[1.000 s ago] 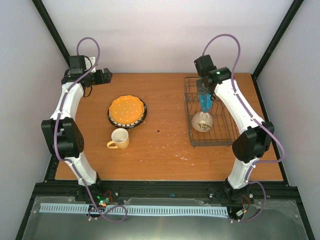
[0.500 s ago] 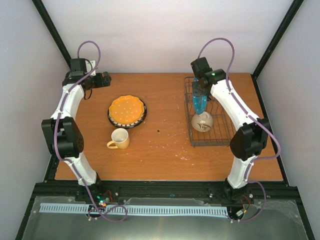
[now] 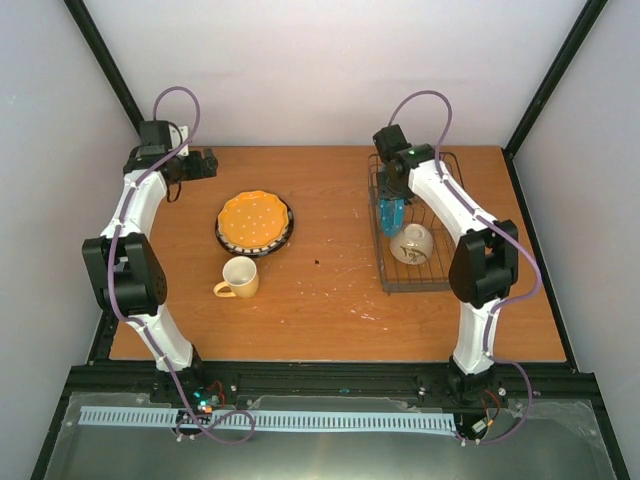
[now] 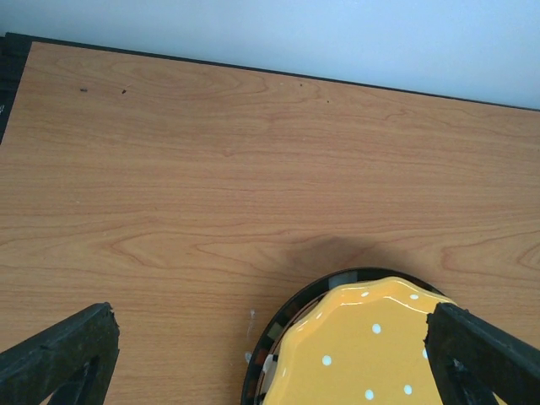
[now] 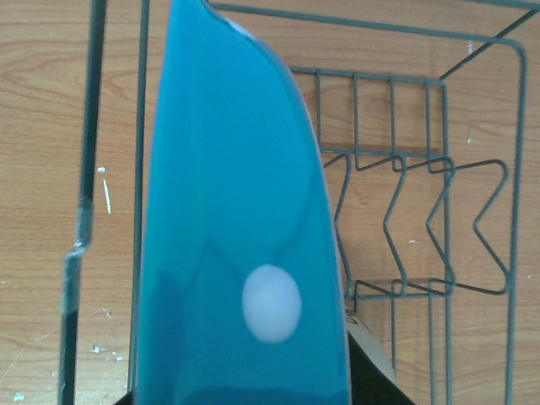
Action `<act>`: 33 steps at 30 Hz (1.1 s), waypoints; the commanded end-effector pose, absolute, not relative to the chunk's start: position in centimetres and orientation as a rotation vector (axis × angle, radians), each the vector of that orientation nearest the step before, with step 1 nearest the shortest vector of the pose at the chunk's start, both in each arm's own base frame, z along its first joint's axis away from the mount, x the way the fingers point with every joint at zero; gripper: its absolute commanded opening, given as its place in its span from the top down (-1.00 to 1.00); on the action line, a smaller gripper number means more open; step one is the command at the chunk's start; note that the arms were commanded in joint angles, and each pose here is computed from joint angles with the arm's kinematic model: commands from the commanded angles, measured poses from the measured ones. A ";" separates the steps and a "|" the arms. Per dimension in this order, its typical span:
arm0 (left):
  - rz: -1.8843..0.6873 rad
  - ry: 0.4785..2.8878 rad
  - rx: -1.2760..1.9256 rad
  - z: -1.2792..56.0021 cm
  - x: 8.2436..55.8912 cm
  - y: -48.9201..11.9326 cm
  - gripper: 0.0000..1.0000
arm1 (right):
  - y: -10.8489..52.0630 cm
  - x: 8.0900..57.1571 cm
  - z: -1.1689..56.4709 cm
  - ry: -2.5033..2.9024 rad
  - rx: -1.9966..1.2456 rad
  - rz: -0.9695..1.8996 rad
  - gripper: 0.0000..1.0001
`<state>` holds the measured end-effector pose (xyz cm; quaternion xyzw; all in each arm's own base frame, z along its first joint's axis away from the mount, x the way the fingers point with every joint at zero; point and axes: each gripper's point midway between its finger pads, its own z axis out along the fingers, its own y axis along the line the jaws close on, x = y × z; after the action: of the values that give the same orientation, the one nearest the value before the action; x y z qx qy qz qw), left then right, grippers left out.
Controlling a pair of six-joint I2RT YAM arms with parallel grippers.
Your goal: Load the mixed dishes into the dish rack
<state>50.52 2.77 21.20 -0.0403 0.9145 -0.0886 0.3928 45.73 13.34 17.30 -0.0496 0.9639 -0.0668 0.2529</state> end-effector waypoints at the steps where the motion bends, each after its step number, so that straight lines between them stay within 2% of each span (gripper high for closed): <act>1: -0.181 2.298 -0.084 22.8 50.2 3.5 -0.99 | 14.3 48.3 17.8 2.561 -0.132 -0.146 0.94; 3: -0.177 2.310 -0.082 22.5 50.1 3.6 -0.99 | 14.6 48.6 17.0 2.582 -0.141 -0.147 0.93; 5: -0.180 2.335 -0.075 21.8 49.9 3.6 -0.99 | 14.8 48.9 16.2 2.605 -0.145 -0.150 0.71; 7: -0.193 2.370 -0.069 20.7 49.6 3.6 -0.99 | 15.0 49.0 15.6 2.623 -0.147 -0.146 0.38; 10: -0.276 2.420 -0.076 19.0 49.1 3.4 -0.99 | 15.2 49.0 15.2 2.634 -0.140 -0.128 0.08; 18: -0.492 2.470 -0.078 16.4 47.5 1.8 -1.00 | 13.7 48.6 16.2 2.612 -0.091 -0.218 -0.50; 23: -0.593 2.491 -0.054 15.6 46.9 0.6 -0.99 | 12.0 48.6 19.0 2.538 -0.014 -0.295 -0.56; 26: -0.666 2.498 -0.033 15.3 46.6 -0.2 -0.81 | 10.3 48.5 22.4 2.445 0.081 -0.342 -0.59; 29: -0.707 2.510 -0.024 15.0 46.3 -0.7 -0.51 | 8.2 48.2 27.2 2.310 0.201 -0.364 -0.62; 33: -0.717 2.553 -0.016 13.8 45.5 -0.9 -0.31 | 7.0 47.8 32.3 2.162 0.281 -0.327 -0.68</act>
<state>46.51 -0.15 14.65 -0.0187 0.9326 -0.2436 0.2656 48.12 10.02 23.59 0.0364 0.9304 -0.1265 0.3420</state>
